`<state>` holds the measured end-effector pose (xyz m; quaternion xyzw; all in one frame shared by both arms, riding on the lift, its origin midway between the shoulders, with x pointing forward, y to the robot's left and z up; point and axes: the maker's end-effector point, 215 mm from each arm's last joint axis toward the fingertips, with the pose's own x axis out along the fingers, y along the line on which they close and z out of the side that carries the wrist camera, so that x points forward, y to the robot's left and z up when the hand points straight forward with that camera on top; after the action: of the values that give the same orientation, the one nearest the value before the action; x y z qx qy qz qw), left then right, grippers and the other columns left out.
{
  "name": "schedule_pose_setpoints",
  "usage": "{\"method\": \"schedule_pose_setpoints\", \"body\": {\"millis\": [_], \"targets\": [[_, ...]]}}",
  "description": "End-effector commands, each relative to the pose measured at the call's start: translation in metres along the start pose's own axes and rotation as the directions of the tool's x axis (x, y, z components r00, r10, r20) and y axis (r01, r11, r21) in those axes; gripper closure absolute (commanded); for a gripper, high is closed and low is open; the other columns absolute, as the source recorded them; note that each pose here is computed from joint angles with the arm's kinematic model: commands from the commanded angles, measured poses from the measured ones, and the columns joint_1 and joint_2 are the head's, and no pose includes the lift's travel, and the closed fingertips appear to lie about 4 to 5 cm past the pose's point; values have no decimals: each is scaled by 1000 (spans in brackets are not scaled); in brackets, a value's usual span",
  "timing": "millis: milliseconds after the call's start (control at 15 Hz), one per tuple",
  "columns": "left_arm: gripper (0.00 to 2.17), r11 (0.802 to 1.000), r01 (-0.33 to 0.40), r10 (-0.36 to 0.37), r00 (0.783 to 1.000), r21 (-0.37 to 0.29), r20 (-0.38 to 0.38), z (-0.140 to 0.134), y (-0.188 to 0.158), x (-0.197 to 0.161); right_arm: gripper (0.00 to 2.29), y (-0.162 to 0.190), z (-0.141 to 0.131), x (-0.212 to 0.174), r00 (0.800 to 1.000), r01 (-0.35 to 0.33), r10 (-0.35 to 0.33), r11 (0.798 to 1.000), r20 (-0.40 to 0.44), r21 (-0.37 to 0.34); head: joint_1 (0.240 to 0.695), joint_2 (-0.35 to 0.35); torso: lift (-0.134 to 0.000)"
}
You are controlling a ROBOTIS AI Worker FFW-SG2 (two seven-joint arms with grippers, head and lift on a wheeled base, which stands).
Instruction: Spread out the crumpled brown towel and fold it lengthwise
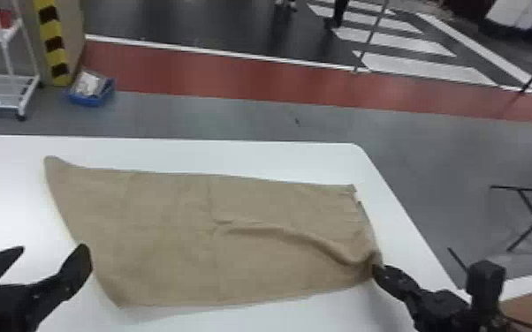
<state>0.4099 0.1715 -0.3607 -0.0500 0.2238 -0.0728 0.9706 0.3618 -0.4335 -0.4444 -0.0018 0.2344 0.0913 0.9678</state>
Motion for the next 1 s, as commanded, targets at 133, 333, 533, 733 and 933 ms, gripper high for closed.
{"method": "schedule_pose_setpoints", "body": {"millis": [133, 333, 533, 733, 933], "targets": [[269, 986, -13, 7, 999, 168, 33, -38, -45, -9, 1450, -11, -4, -9, 1000, 20, -20, 1000, -1, 8, 695, -350, -125], [269, 973, -37, 24, 998, 227, 61, -52, -52, -21, 1450, -11, -2, -9, 1000, 19, -19, 1000, 3, 7, 695, -350, -125], [269, 968, -23, 17, 999, 250, 28, -72, -59, -30, 1450, -7, -1, -6, 1000, 11, -11, 1000, 7, 8, 695, -350, -125], [269, 962, -11, 6, 1000, 273, 17, -94, -73, -27, 1450, -5, -2, -5, 1000, 6, -6, 1000, 5, 8, 695, -350, -125], [269, 959, -20, 12, 999, 283, 30, -103, -77, -12, 1450, -8, -1, -7, 1000, 11, -11, 1000, 9, 9, 695, -350, -125]]}}
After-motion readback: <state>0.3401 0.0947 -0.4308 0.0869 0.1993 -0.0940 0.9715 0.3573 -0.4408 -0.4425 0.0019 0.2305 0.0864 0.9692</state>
